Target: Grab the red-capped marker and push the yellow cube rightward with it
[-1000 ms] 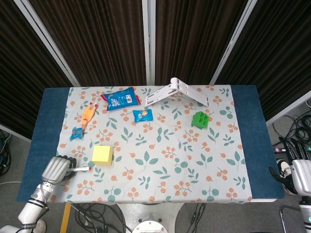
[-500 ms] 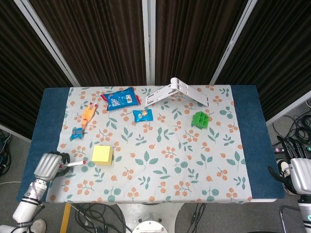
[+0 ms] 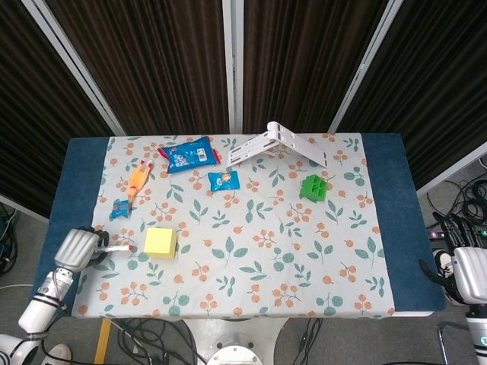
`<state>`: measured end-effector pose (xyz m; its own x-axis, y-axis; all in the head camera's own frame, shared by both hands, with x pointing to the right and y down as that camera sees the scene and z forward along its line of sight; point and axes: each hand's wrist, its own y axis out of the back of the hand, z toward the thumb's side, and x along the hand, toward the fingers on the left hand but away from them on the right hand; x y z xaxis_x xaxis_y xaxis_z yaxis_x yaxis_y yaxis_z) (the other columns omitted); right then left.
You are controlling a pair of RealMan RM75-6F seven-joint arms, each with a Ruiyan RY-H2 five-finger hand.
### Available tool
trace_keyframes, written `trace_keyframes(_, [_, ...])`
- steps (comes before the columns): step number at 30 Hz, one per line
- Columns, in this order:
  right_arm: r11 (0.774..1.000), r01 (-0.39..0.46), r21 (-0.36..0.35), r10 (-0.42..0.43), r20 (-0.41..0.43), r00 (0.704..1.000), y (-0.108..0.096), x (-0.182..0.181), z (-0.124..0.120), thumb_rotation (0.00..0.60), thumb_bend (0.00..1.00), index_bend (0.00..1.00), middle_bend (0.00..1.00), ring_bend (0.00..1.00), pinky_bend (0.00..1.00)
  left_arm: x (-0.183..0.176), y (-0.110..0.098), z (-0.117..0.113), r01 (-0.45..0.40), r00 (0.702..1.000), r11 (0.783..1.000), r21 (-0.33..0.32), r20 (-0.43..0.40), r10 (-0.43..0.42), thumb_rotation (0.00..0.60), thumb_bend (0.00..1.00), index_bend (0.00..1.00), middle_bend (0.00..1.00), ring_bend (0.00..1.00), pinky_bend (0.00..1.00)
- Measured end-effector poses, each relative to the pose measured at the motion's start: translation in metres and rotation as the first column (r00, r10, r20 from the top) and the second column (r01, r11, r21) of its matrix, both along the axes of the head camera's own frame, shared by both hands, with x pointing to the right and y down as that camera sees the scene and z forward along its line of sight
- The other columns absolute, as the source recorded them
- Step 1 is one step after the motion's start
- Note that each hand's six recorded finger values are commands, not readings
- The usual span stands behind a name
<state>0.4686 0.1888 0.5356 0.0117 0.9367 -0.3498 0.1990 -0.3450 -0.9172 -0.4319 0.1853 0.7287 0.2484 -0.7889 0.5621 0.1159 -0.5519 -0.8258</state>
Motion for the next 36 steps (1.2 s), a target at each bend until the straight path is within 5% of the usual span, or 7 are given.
trace_keyframes(36, [1.0, -0.029, -0.01, 0.029, -0.012, 1.0, 0.003, 0.011, 0.001, 0.6, 0.17, 0.0, 0.13, 0.0, 0.0, 0.131, -0.035, 0.027, -0.166, 0.976, 0.986, -0.006, -0.141, 0.163, 0.6, 0.45, 0.68, 0.7, 0.54, 0.57])
